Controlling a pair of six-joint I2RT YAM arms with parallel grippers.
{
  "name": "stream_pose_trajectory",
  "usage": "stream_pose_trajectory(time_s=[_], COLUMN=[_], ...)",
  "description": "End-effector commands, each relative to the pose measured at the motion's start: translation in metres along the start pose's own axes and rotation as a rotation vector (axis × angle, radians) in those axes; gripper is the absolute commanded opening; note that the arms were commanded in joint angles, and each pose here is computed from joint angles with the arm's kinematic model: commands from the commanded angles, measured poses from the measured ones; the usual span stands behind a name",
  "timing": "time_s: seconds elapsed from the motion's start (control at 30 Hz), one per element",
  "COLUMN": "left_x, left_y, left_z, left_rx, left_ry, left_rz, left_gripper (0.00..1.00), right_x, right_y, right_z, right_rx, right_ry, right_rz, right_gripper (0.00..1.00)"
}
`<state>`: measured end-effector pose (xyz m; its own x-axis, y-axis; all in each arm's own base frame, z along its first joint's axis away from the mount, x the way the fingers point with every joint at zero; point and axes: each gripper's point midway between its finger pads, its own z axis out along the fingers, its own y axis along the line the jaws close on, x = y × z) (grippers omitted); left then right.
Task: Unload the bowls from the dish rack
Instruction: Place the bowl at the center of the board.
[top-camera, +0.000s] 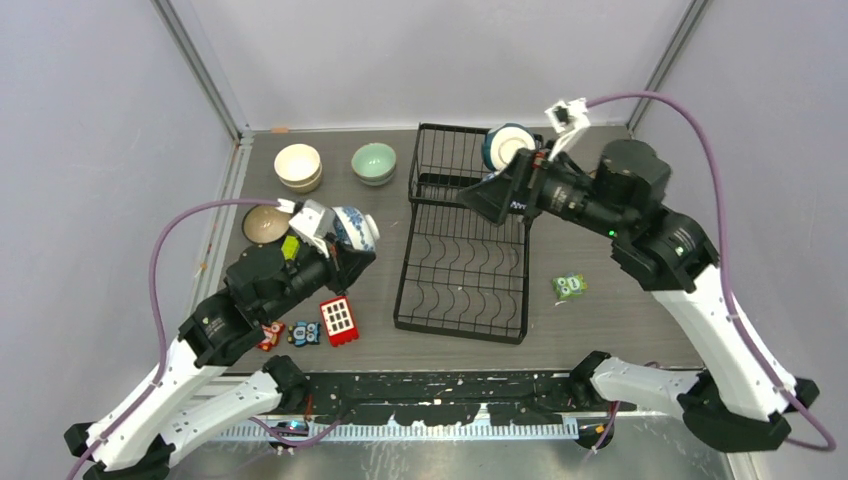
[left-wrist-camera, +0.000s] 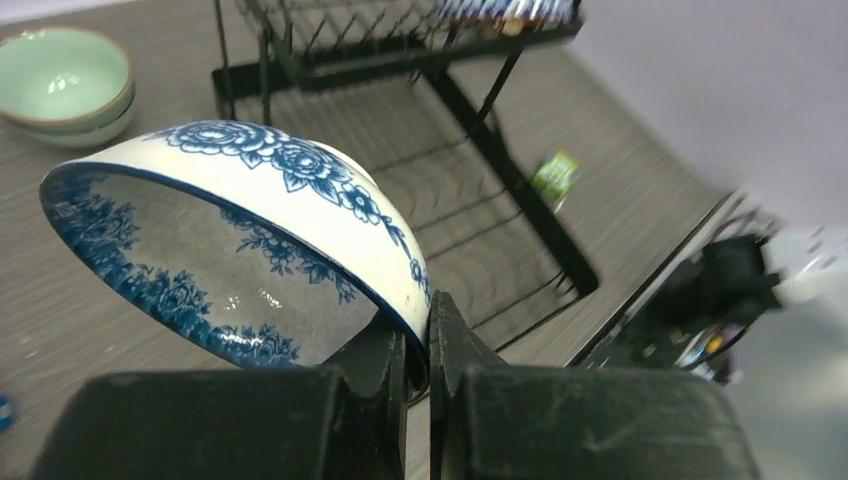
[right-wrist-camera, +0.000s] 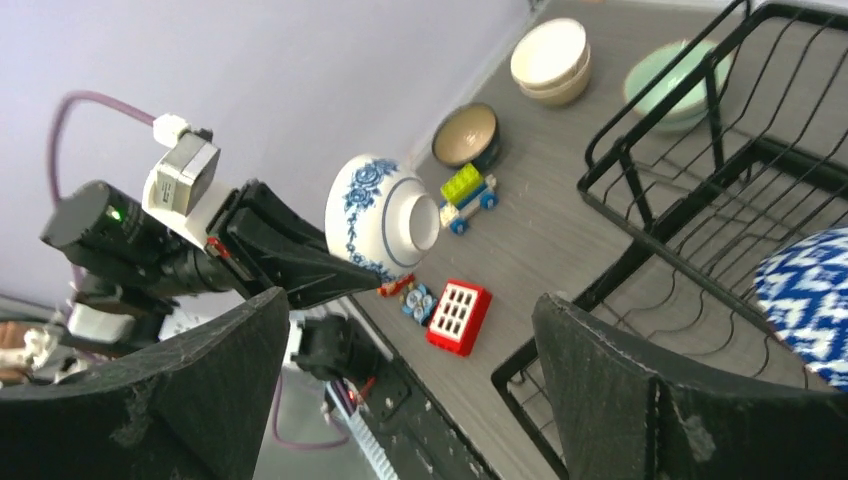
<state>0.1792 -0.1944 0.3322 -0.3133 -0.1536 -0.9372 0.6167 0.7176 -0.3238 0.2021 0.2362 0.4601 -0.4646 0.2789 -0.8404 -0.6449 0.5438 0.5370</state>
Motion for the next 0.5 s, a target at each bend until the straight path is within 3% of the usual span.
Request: stream_pose_trajectory(time_s=[0.0, 0.1, 0.47], left_x=[0.018, 0.023, 0.053], left_y=[0.016, 0.011, 0.001], left_z=[-0.022, -0.030, -0.053], left_rx=[-0.007, 0.054, 0.306], left_ry=[0.118, 0.160, 0.253], left_rz=[0.262, 0.362, 0.726], left_gripper=[0.00, 0.00, 0.00], right_x=[0.033, 0.050, 0.071], right_y=[-0.004, -0.004, 0.001], right_z=[0.016, 0.036, 0.078], right_rx=[0.076, 0.109, 0.153], right_ry=[0.163, 0.259, 0.399], right_rz=[-0.053, -0.067, -0.119], right_gripper=[0.95, 0.95, 0.95])
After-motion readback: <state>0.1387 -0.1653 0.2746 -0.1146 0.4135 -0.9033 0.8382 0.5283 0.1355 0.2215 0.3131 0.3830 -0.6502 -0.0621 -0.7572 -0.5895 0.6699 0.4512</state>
